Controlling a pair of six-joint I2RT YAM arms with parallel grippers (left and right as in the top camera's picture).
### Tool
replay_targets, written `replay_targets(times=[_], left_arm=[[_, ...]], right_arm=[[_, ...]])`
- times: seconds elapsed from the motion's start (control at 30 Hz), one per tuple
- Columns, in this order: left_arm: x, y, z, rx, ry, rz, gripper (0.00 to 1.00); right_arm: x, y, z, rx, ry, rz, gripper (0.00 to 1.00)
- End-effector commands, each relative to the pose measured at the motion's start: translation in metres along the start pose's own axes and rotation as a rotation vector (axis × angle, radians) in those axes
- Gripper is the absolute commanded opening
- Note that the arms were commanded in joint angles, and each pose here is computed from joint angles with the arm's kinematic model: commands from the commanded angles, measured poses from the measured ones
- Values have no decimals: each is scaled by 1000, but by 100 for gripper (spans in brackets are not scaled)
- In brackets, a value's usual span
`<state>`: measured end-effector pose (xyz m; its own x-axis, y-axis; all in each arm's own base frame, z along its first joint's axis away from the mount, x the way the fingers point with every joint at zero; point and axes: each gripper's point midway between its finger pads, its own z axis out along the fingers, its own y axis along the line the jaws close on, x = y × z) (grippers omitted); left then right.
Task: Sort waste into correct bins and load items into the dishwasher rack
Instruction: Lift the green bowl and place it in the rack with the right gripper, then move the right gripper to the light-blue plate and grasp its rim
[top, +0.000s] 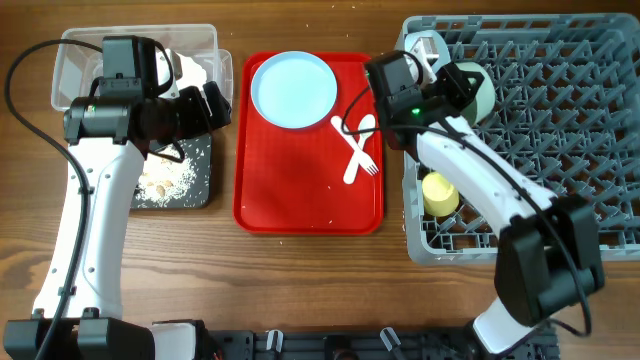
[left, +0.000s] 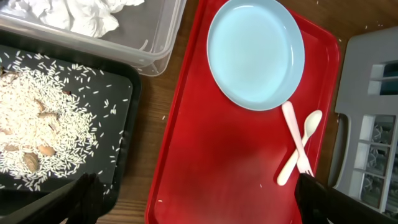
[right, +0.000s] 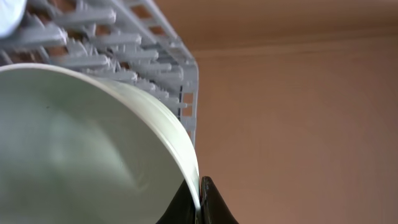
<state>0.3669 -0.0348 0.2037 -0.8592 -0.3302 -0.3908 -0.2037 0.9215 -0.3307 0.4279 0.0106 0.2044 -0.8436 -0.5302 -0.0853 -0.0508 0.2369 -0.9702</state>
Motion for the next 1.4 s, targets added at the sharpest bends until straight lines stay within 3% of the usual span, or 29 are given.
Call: replay_targets(times=[0.0,0.3,0.4,0.5,0.57,0.8,1.13,1.23,1.37], left_arm=[[-4,0,-3,3,-13,-6,100],[-4,0,-3,3,-13,-6,100],[-4,0,-3,3,-13,-6,100],[-4,0,-3,3,-13,-6,100],[-4,0,-3,3,-13,-7,100],[-4,0,-3,3,-13,-6,100],[-4,0,-3,3,-13,-7,100],[-4,0,-3,3,-13,-6,100],[-4,0,-3,3,-13,-6,100]], right_arm=[[5,7,11,32,50,-76,4],[-7,18,-5,8,-6,-102,6],[-16,25,-19,-6,-52,-157,21],[-25,31,-33,-21,-97,-169,63],[-31,32,-42,-17,-125,-190,71],[-56,16,-60,-34,-232,-68,85],[-49,50,-73,-243,-299,-90,82],[-51,34,-82,-293,-347,6,84],[-58,-4,-104,-390,-447,217,97]])
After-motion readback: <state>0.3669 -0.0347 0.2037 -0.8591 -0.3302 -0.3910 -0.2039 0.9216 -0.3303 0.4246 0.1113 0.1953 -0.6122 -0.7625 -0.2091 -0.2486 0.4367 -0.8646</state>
